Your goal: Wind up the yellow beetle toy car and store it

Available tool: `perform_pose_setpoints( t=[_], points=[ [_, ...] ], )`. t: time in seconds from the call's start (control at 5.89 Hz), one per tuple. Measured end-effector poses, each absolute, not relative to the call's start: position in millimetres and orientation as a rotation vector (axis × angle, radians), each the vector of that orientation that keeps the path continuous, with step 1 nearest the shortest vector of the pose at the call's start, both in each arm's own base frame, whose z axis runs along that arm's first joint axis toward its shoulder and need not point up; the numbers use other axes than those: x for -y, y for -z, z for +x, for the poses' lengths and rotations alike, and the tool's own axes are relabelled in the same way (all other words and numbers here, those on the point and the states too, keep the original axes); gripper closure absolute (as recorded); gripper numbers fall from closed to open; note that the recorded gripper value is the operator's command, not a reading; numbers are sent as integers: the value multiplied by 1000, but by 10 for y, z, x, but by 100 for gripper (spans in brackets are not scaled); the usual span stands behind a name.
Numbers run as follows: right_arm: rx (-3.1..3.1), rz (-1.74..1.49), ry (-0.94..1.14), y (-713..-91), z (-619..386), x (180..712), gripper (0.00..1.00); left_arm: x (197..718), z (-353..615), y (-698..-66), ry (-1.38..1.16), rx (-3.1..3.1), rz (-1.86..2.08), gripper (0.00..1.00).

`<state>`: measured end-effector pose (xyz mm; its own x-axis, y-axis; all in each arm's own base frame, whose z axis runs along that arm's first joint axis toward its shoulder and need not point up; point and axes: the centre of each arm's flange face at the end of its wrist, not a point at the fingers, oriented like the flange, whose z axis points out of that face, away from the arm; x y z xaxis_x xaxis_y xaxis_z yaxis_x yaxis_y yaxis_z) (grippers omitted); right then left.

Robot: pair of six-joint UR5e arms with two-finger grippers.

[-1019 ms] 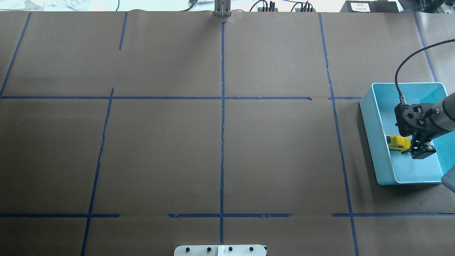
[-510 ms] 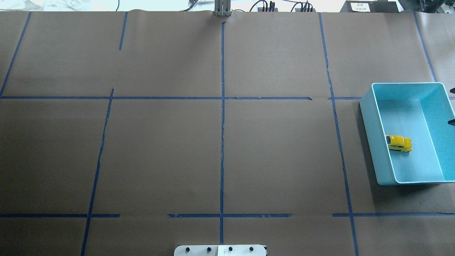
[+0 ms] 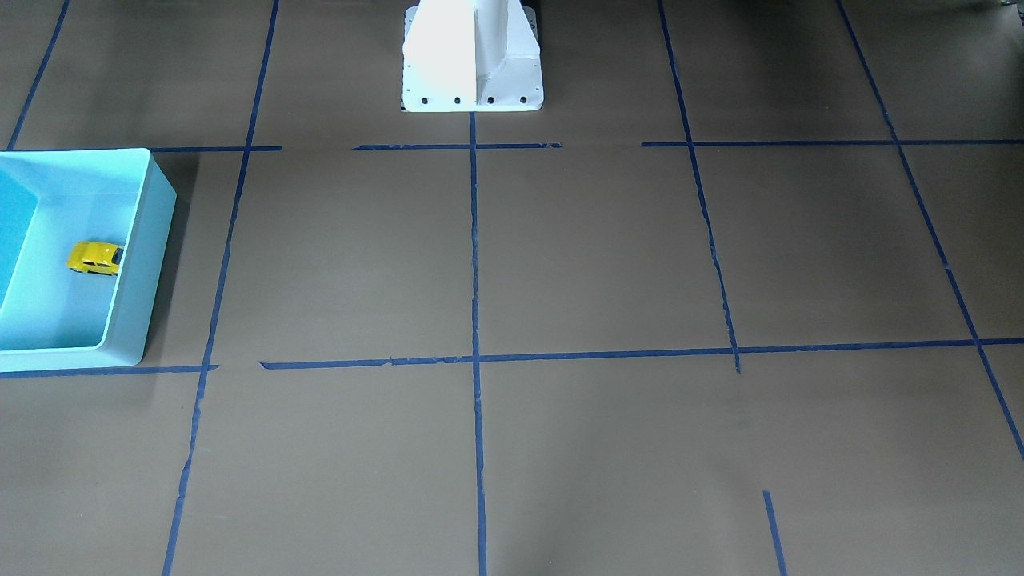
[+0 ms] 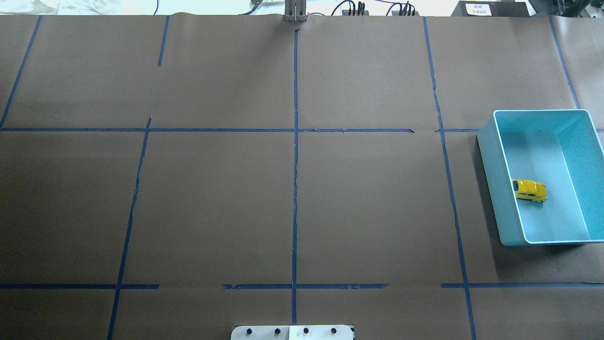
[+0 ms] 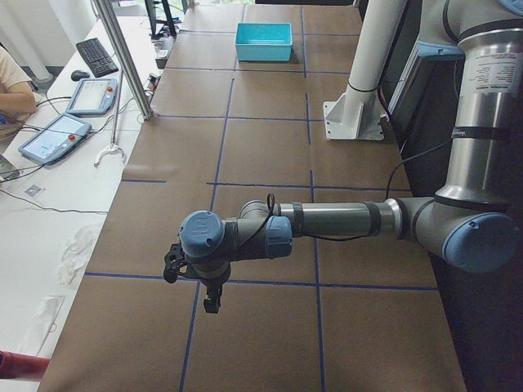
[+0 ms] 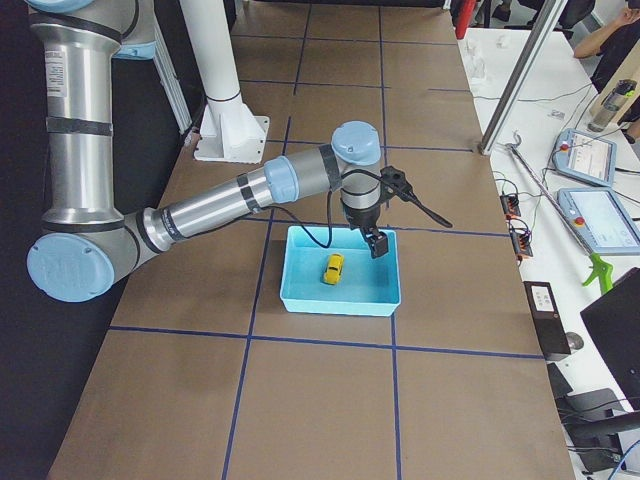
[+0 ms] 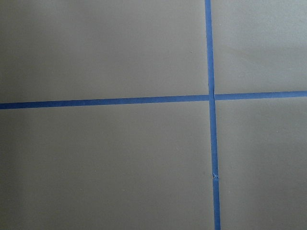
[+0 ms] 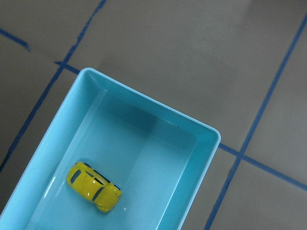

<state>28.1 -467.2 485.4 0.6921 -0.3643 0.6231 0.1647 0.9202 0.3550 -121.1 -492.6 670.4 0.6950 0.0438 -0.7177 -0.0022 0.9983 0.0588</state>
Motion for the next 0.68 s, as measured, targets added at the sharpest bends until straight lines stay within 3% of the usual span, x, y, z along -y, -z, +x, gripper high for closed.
perform_pose_setpoints(
  t=[0.34, 0.68],
  points=[
    [765, 92, 19, -5608, 561, 4650, 0, 4926, -1211, -6704, -26, -802, 55, 0],
    [759, -5, -47, -6388, 618, 4588, 0, 4926, -1212, -6704, -26, -802, 55, 0]
  ],
)
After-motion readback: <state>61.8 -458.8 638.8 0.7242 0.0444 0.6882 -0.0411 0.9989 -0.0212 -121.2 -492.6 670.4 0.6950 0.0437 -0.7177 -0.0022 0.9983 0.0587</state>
